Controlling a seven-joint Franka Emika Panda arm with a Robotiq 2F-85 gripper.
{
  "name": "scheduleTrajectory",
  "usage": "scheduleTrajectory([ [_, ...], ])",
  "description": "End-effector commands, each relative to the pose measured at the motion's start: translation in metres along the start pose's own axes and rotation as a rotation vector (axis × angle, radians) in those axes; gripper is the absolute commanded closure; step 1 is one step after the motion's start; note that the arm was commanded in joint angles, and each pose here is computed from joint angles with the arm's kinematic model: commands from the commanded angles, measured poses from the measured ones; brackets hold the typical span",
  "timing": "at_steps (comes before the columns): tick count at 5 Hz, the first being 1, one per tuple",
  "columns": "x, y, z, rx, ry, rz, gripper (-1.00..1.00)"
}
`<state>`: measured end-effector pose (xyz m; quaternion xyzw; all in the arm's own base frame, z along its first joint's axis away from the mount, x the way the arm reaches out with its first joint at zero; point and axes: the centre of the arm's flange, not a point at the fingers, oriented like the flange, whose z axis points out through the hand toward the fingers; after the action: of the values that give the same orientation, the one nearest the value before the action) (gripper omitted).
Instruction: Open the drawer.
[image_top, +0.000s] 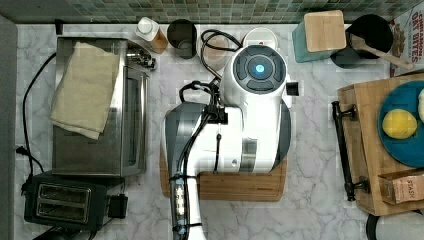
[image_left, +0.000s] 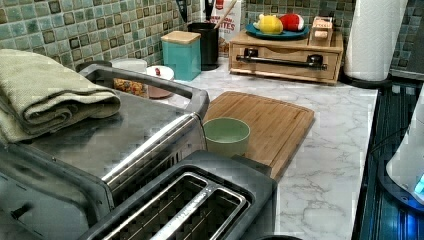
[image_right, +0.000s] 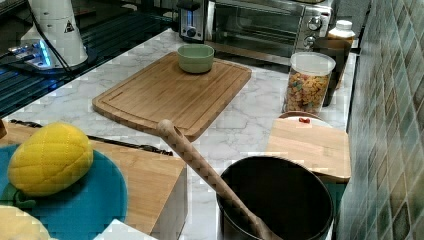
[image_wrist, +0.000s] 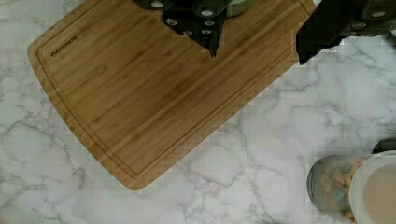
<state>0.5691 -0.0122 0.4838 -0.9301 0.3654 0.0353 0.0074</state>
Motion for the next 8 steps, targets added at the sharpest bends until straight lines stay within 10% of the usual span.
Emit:
scheduleTrajectory([
  [1, 0.000, 0.000, 0.000, 0.000, 0.000, 0.000, -1.00],
  [3, 0.003, 0.029, 0.012, -0.034, -0.003, -0.334, -1.00],
  [8, 0.073, 0.159, 0.061, -0.103, 0.154, -0.866, -1.00],
])
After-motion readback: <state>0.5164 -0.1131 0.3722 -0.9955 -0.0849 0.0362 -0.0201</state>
